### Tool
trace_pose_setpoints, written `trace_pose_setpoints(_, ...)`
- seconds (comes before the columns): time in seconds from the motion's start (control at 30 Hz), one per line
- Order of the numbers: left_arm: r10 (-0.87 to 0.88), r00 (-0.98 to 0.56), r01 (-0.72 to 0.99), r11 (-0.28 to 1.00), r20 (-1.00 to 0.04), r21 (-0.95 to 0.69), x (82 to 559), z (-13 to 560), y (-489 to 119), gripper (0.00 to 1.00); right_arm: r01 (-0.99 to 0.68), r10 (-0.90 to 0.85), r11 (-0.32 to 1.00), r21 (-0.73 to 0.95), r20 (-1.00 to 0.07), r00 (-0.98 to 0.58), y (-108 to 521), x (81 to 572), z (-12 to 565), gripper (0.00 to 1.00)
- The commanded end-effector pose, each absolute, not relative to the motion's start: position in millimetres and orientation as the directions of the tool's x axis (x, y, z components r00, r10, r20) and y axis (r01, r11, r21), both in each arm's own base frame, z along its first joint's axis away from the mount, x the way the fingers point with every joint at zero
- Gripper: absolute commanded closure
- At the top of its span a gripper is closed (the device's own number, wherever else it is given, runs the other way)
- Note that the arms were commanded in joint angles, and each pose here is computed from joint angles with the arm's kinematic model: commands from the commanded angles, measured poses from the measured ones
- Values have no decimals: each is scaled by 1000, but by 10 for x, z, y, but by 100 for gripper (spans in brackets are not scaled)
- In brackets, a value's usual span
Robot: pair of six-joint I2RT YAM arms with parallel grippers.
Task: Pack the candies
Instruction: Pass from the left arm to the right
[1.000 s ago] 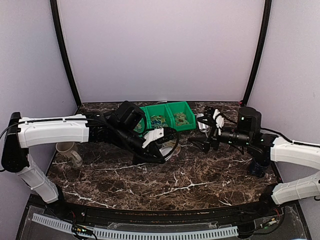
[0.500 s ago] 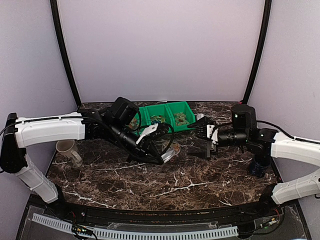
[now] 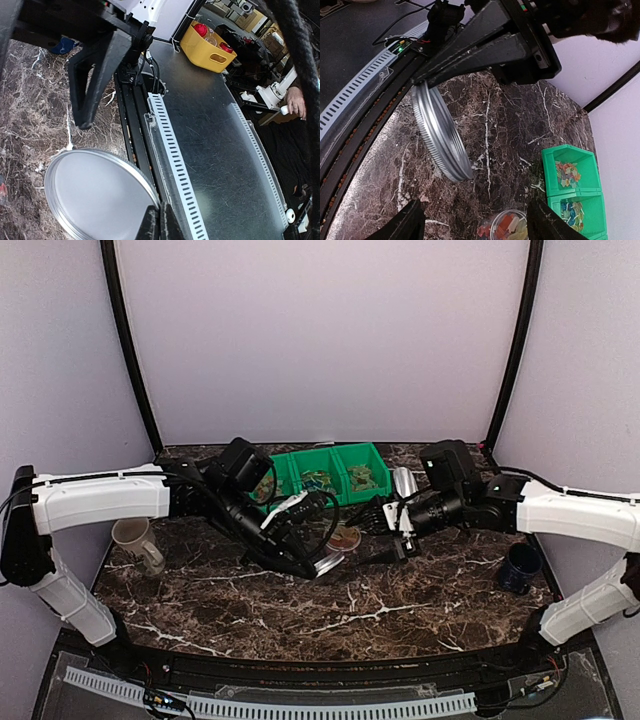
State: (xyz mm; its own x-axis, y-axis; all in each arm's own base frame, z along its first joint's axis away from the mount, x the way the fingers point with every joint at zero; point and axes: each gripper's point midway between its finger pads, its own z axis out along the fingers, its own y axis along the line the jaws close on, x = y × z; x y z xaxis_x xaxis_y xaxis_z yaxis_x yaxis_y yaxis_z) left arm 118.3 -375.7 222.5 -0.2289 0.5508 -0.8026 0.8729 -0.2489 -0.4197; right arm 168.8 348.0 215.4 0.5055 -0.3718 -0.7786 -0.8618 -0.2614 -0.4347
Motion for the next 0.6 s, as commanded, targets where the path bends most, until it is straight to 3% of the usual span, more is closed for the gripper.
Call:
trace_pose_setpoints(0.0,531,-239,848,-295,-813,-441,1097,2289,-3696,100,-842,-319,-309,-442,-786,530,3527,1535,2212,31)
trace_pose_setpoints(0.27,527,-264,822,-316,-808,-474,1095,2279,-3712,100,-834,-289,-323,-448,-792,537,3608,1441,2213,48)
trace_pose_setpoints(0.57,524,-291,794,-334,-800,-508,1109,2276,-3728,100,-823,-255,-339,-455,-798,546,3652,1357,2232,54)
